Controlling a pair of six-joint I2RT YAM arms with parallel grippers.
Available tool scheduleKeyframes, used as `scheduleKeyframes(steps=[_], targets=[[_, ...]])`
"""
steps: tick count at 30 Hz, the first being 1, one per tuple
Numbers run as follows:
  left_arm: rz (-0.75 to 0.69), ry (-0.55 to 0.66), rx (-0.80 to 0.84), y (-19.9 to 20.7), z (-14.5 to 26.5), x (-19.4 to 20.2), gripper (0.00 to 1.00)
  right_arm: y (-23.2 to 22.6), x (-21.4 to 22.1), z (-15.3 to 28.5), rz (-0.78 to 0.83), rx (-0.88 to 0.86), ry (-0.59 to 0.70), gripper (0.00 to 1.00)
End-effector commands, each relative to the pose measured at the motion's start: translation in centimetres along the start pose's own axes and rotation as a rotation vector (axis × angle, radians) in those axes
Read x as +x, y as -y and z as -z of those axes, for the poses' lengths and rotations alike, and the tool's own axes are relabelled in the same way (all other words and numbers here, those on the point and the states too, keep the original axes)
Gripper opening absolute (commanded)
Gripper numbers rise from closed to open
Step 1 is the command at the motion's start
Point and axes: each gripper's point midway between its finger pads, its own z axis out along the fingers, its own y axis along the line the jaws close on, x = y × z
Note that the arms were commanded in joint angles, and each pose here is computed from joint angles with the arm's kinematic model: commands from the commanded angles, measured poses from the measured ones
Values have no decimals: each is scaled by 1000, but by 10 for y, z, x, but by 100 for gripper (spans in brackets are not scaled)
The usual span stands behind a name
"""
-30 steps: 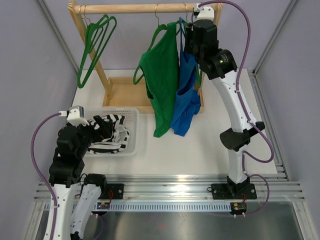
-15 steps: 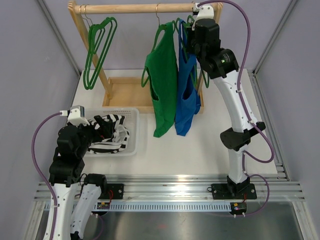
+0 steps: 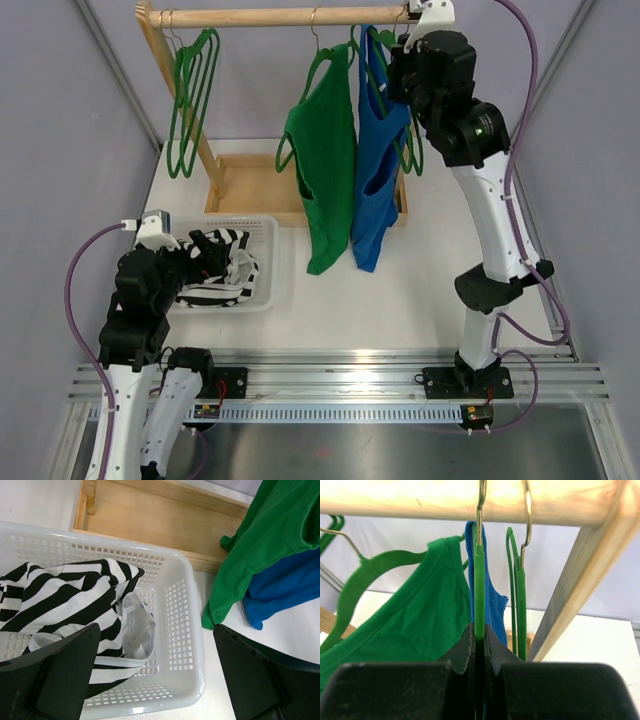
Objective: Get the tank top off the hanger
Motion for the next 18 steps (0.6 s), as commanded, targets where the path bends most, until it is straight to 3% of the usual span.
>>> scheduleKeyframes(steps=[1, 11, 18], targets=[[-13, 38, 36, 7, -2, -9, 99, 3, -61, 36, -62, -57, 170, 0], [-13, 120, 47, 9, 11, -21, 99, -21, -20, 100, -81, -215, 46, 0], [-15, 118, 107, 23, 11, -29, 99, -13, 2, 164, -91, -306, -18, 0]])
